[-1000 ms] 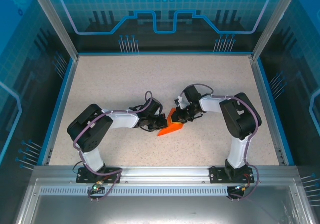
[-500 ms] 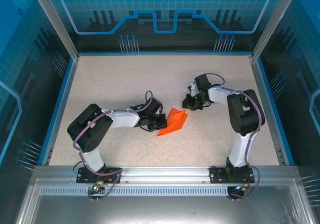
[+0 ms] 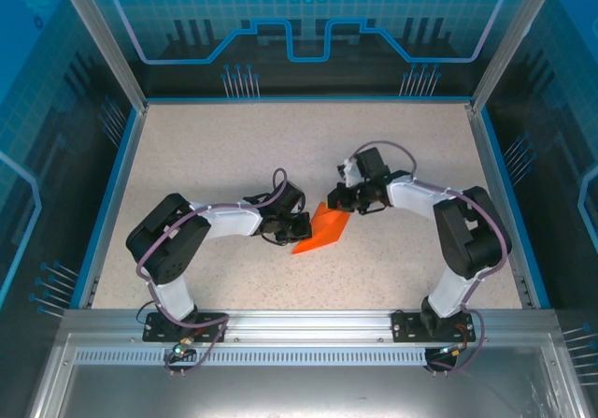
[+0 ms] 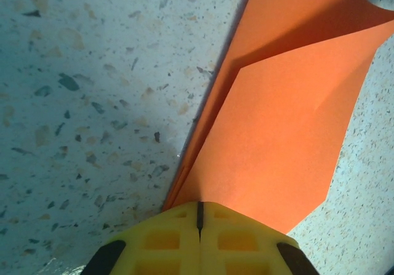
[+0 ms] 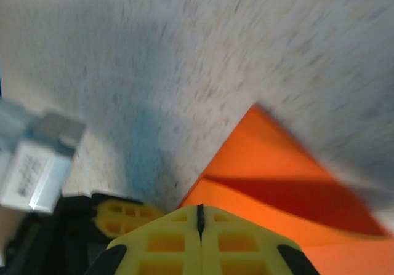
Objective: Fold a paper plane with a square sheet of paper (pick it up from the middle)
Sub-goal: Fourth fold the wing at the center of the table.
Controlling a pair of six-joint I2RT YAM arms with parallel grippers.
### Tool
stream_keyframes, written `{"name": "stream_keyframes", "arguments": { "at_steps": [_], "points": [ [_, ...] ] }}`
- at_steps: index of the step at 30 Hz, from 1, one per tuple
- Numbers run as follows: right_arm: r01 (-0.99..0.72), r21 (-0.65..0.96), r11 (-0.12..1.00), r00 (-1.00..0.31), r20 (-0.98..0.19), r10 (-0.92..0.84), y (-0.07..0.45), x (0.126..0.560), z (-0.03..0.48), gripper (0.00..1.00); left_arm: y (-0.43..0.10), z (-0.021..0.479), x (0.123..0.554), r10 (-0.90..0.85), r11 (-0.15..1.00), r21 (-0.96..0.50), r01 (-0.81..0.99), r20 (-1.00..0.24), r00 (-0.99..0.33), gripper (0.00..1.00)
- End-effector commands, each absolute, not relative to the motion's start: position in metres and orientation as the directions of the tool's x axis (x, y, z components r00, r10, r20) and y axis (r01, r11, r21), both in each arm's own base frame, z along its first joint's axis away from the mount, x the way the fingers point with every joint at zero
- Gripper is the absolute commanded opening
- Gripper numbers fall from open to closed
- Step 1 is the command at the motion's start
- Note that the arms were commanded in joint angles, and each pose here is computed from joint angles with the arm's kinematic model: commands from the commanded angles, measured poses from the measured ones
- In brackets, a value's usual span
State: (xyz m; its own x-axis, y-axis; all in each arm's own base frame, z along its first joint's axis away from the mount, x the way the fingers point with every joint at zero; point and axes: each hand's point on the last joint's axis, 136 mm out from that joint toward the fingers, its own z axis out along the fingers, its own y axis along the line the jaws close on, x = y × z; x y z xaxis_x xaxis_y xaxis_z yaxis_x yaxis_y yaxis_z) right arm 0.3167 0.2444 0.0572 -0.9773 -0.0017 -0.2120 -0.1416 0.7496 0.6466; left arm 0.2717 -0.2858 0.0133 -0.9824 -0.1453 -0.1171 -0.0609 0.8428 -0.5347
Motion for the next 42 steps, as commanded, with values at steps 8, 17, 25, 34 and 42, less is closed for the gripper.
{"name": "stream_keyframes", "arguments": {
  "at_steps": [8, 17, 25, 34, 42],
  "points": [
    [-0.116, 0.691, 0.714, -0.993, -0.104, -0.06, 0.275, 0.279, 0.017, 0.0, -0.236, -0.027, 0.238, -0.143, 0.937, -0.327, -0.125, -0.031, -0.989, 0.0],
    [-0.016, 0.583, 0.813, -0.999, -0.049, 0.016, 0.219, 0.284, -0.026, 0.0, -0.231, -0.03, 0.234, -0.146, 0.945, -0.296, -0.136, -0.01, -0.989, 0.0],
    [0.1, 0.505, 0.857, -0.976, -0.118, 0.183, 0.171, 0.321, -0.022, 0.0, -0.225, -0.037, 0.226, -0.15, 0.952, -0.267, -0.151, 0.027, -0.988, 0.0],
    [0.266, 0.474, 0.84, -0.923, -0.126, 0.364, 0.133, 0.339, -0.023, 0.0, -0.227, -0.035, 0.228, -0.145, 0.95, -0.275, -0.145, 0.021, -0.989, 0.0],
    [0.22, 0.562, 0.797, -0.9, -0.198, 0.389, 0.138, 0.359, 0.02, 0.0, -0.231, -0.029, 0.235, -0.128, 0.949, -0.291, -0.12, -0.009, -0.992, 0.0]
  ]
}}
